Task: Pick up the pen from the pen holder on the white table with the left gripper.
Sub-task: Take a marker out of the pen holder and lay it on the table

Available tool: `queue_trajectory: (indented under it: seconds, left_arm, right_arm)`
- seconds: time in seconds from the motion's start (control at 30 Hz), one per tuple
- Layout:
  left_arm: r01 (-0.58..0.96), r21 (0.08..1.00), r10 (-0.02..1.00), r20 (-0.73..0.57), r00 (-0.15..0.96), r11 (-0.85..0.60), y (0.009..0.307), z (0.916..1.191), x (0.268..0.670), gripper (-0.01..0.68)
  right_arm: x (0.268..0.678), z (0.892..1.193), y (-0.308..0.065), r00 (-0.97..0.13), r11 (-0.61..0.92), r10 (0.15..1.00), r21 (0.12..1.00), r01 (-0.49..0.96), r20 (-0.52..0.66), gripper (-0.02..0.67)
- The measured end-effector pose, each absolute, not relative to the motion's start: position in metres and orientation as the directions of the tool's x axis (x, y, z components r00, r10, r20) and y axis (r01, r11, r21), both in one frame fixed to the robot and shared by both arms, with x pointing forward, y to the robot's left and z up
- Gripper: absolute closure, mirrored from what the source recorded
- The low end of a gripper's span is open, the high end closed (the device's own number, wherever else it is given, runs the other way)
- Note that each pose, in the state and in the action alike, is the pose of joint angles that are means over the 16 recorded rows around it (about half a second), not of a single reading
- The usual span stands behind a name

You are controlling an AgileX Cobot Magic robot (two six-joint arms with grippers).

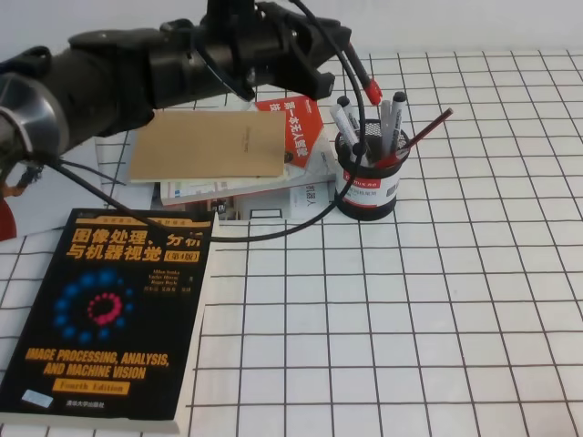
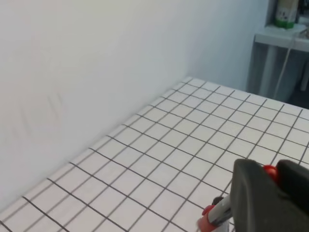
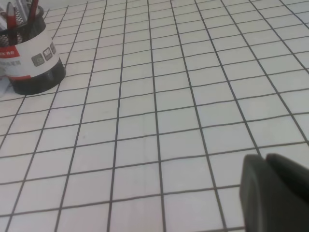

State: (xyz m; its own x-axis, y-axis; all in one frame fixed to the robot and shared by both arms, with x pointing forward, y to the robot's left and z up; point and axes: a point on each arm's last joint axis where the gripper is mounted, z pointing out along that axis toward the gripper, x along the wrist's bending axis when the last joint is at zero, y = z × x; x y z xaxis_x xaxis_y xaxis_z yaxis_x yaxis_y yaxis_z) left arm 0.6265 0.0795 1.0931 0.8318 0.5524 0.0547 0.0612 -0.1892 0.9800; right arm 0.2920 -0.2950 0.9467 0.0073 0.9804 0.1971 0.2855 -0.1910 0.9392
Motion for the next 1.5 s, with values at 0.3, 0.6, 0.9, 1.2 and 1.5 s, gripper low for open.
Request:
queue_trajectory:
  seconds: [0.3, 0.6, 0.9, 1.2, 1.5]
  left_arm:
    - [0.063, 0.95, 0.55, 0.123, 0.826, -0.306, 0.099, 1.145, 0.592, 0.634]
    - [0.343, 0.76, 0.614, 0.092, 0.784, -0.553, 0.121, 1.153, 0.569, 0.635]
    - [0.685, 0.451, 0.746, -0.06, 0.664, -0.573, 0.122, 1.106, 0.582, 0.635]
    - [0.853, 0.232, 0.77, -0.367, 0.522, -0.467, 0.109, 1.029, 0.612, 0.635]
    - [0.925, 0.131, 0.774, -0.513, 0.371, -0.357, 0.119, 0.983, 0.635, 0.635]
  right_arm:
    - [0.292, 0.947, -0.295, 0.007, -0.191, 0.98, 0.939, 0.286, 0.197, 0.665]
    - [0.292, 0.947, -0.295, 0.007, -0.191, 0.98, 0.939, 0.286, 0.197, 0.665]
    - [0.292, 0.947, -0.295, 0.007, -0.191, 0.98, 0.939, 0.286, 0.197, 0.665]
    - [0.292, 0.947, -0.295, 0.007, -0.191, 0.98, 0.939, 0.286, 0.197, 0.665]
    - [0.292, 0.947, -0.295, 0.007, -0.191, 0.98, 0.939, 0.286, 0.197, 0.665]
